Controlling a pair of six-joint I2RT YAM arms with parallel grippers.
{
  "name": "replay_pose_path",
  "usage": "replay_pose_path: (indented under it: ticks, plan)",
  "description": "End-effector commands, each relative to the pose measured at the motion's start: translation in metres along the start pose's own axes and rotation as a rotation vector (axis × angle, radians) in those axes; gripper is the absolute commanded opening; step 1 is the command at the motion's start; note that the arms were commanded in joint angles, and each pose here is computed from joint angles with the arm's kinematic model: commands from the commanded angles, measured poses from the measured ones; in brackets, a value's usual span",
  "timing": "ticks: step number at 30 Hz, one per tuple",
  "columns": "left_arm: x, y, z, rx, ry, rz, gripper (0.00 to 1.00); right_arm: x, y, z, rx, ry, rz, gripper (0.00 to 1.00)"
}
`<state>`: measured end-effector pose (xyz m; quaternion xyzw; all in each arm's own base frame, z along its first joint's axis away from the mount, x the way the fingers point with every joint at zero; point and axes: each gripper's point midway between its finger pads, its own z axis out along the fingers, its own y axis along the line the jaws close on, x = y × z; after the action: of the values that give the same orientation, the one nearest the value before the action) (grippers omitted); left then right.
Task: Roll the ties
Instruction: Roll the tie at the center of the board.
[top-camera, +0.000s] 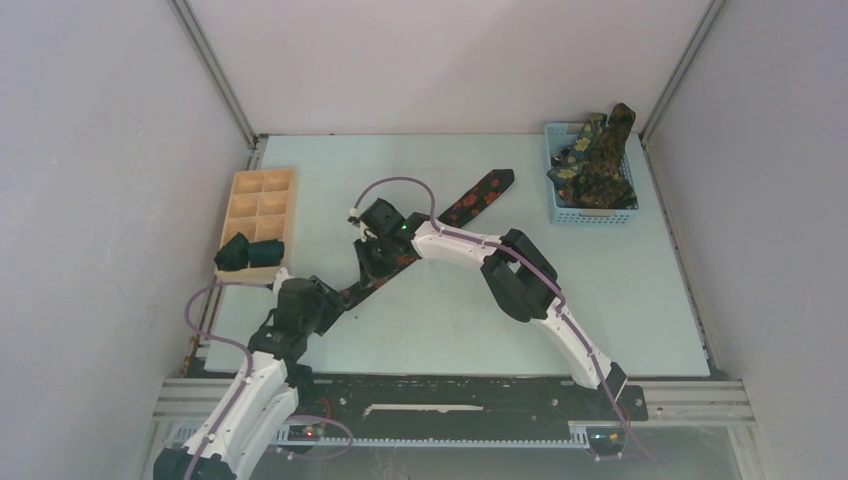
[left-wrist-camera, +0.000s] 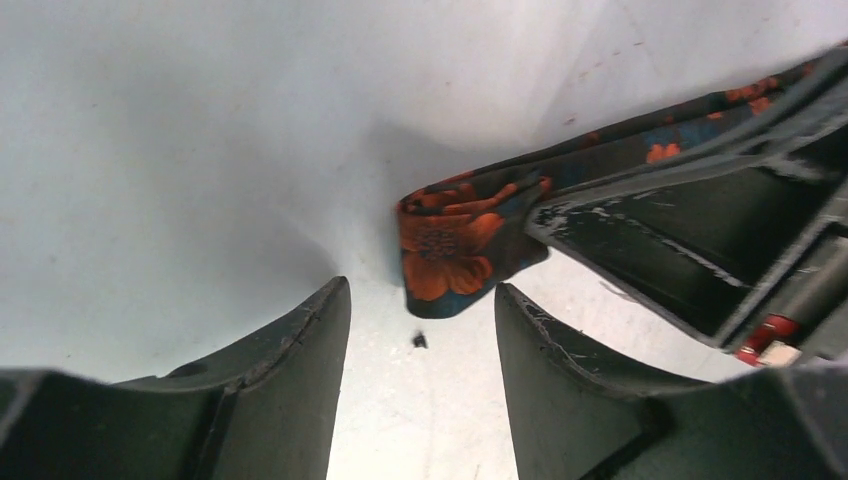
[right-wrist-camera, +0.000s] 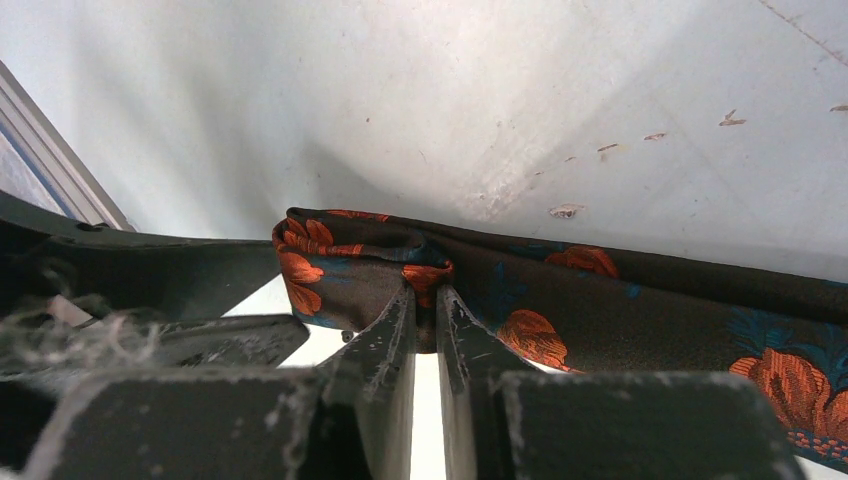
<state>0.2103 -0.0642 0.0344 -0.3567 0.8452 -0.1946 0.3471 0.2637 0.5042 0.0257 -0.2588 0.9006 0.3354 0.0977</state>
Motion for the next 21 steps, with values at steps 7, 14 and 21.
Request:
replay_pose_path:
  ticks: [7,14,21]
  plan:
    - [-0.01,0.0,0.009,0.018,-0.08,-0.087,0.58,0.01,-0.002,0.011,-0.006,0.025,-0.023,0.12]
    - [-0.006,0.002,0.017,0.018,-0.067,-0.097,0.55,0.01,-0.002,0.011,-0.008,0.026,-0.023,0.12]
    - [-0.001,0.005,0.023,0.008,-0.048,-0.094,0.44,0.011,-0.002,0.011,-0.009,0.028,-0.024,0.12]
